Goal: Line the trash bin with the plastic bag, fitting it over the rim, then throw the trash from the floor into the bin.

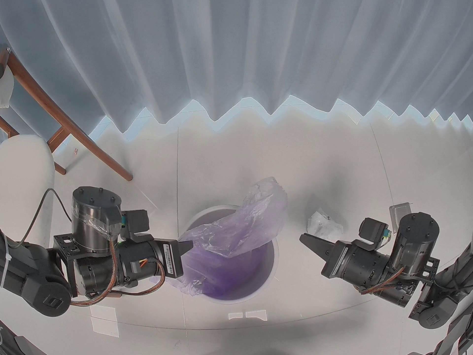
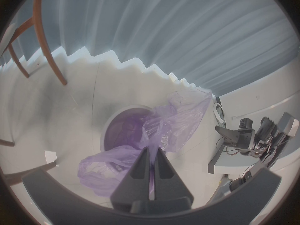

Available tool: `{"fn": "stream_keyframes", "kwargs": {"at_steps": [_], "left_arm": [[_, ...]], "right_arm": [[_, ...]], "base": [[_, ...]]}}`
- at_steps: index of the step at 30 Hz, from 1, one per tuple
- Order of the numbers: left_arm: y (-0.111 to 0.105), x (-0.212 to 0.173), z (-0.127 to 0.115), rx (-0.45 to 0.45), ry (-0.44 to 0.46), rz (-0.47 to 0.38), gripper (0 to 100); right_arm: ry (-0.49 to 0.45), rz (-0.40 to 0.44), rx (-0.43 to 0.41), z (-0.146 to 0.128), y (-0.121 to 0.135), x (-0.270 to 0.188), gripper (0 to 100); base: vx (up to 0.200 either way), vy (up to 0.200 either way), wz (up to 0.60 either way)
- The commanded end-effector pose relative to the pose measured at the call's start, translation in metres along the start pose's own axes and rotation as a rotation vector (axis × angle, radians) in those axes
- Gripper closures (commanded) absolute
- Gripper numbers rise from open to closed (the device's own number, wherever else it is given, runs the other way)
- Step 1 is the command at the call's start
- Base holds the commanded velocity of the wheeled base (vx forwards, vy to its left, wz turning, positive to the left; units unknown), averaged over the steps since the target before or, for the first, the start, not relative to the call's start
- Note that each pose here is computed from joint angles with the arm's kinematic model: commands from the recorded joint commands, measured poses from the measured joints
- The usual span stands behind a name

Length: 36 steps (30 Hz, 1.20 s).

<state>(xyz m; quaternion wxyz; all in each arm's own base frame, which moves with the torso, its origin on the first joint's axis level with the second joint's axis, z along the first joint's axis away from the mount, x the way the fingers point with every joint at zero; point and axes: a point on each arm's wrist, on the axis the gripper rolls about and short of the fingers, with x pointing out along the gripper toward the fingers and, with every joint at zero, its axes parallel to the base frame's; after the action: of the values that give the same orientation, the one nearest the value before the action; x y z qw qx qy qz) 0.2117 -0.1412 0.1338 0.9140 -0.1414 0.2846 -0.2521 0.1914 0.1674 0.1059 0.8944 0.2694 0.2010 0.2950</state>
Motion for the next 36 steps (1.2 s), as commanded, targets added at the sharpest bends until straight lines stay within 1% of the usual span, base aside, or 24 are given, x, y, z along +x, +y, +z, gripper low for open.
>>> {"fn": "stream_keyframes", "kwargs": {"at_steps": [1, 3, 5, 7, 9, 13, 17, 25, 28, 33, 36], "left_arm": [[-0.004, 0.001, -0.011, 0.115, -0.008, -0.027, 100], [-0.002, 0.001, -0.014, 0.167, -0.012, -0.026, 100], [-0.002, 0.001, -0.015, 0.201, -0.024, -0.032, 100], [-0.003, 0.001, -0.014, 0.211, -0.04, -0.042, 100], [-0.005, 0.001, -0.014, 0.213, -0.044, -0.049, 100], [-0.007, 0.0, -0.017, 0.223, -0.033, -0.064, 100], [-0.01, 0.0, -0.02, 0.232, -0.028, -0.078, 100], [-0.01, -0.001, -0.023, 0.239, -0.02, -0.07, 100], [-0.01, -0.001, -0.023, 0.239, -0.022, -0.069, 100], [-0.01, -0.002, -0.022, 0.239, -0.024, -0.07, 100], [-0.01, -0.002, -0.022, 0.239, -0.026, -0.07, 100]], "right_arm": [[-0.069, 0.092, 0.025, 0.04, 0.056, -0.016, 0], [-0.063, 0.024, 0.067, 0.05, 0.064, -0.011, 0], [-0.037, 0.0, 0.072, 0.06, 0.072, -0.012, 0], [-0.011, -0.019, 0.07, 0.073, 0.081, -0.015, 0], [0.031, -0.057, 0.064, 0.079, 0.087, -0.014, 0], [0.078, -0.108, 0.059, 0.087, 0.092, -0.002, 0], [0.092, -0.13, 0.058, 0.086, 0.091, 0.012, 0], [0.164, -0.244, 0.052, 0.064, 0.069, 0.044, 0], [0.169, -0.267, 0.052, 0.063, 0.064, 0.049, 0], [0.213, -0.319, 0.051, 0.06, 0.058, 0.051, 0], [0.214, -0.323, 0.052, 0.061, 0.057, 0.054, 0]], "base": [[0.0, 0.0, 0.0], [0.0, 0.0, 0.0], [0.0, 0.0, 0.0], [0.0, 0.0, 0.0], [0.0, 0.0, 0.0], [0.0, 0.0, 0.0], [0.0, 0.0, 0.0], [0.0, 0.0, 0.0], [0.0, 0.0, 0.0], [0.0, 0.0, 0.0], [0.0, 0.0, 0.0]]}}
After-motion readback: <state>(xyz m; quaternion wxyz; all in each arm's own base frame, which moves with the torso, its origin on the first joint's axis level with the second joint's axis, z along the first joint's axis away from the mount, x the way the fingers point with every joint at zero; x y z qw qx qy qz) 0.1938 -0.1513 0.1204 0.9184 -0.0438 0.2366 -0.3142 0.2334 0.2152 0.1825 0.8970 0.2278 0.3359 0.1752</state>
